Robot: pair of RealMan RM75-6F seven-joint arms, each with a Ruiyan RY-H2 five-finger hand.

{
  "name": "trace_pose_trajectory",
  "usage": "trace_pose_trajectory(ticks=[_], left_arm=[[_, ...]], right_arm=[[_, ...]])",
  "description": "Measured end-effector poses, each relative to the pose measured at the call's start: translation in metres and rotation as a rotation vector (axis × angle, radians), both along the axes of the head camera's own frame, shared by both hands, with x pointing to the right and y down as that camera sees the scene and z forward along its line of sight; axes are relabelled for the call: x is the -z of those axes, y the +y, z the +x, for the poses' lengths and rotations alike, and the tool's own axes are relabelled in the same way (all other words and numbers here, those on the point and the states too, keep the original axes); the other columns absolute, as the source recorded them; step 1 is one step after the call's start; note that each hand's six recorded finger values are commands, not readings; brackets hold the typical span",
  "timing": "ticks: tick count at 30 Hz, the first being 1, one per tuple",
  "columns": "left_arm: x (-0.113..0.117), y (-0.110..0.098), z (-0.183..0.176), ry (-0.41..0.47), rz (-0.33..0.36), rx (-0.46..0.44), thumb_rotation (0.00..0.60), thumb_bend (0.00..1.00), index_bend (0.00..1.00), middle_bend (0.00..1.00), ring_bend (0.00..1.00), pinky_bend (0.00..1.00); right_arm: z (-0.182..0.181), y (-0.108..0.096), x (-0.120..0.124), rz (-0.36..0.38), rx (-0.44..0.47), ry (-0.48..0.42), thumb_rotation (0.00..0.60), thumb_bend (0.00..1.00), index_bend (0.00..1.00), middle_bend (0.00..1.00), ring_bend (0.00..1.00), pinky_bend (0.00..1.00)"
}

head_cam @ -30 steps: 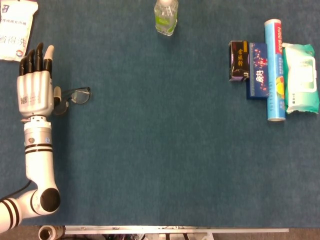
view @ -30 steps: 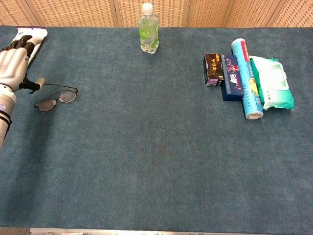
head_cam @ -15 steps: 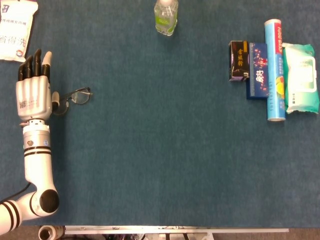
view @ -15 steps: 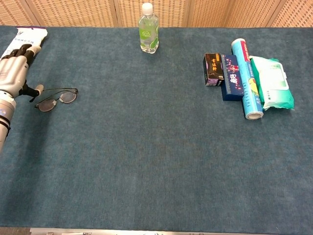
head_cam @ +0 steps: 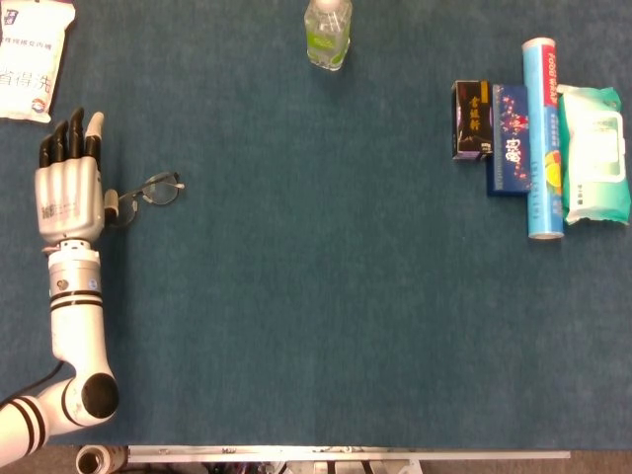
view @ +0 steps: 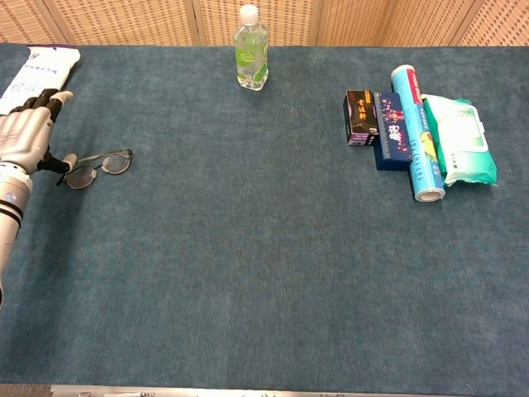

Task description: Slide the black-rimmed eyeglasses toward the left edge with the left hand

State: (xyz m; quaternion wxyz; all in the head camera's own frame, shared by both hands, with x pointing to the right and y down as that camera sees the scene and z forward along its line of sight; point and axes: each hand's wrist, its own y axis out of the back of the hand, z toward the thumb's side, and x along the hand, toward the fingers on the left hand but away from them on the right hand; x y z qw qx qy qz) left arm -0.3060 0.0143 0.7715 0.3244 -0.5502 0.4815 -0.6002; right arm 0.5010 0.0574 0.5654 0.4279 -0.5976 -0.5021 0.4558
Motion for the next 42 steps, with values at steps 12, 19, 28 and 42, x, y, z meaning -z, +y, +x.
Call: trace_pose_trajectory(ticks=[12,19,28,42], left_arm=[[-0.011,0.004,-0.003,-0.009,-0.024,0.005,0.6,0.34,0.0,0.0,0.0,0.09],[-0.016,0.006,-0.004,-0.012,-0.037,0.005,0.6,0.34,0.0,0.0,0.0,0.09],[-0.012,0.009,-0.003,0.005,-0.024,0.002,0.6,0.34,0.0,0.0,0.0,0.09],[0.097,0.015,-0.025,0.095,0.17,-0.108,0.6,0.34,0.0,0.0,0.0,0.09]], right_arm=[[0.0,0.0,0.0,0.0,0.0,0.0,0.6,0.35,0.53,0.44,0.25,0.21],[0.0,0.0,0.0,0.001,0.001,0.0,0.6,0.35,0.53,0.44,0.25,0.21],[0.0,0.0,0.0,0.0,0.001,0.0,0.6,0.35,0.53,0.44,0.25,0.21],[-0.006,0.0,-0.011,-0.026,0.012,0.032,0.6,0.35,0.53,0.44,0.25,0.21]])
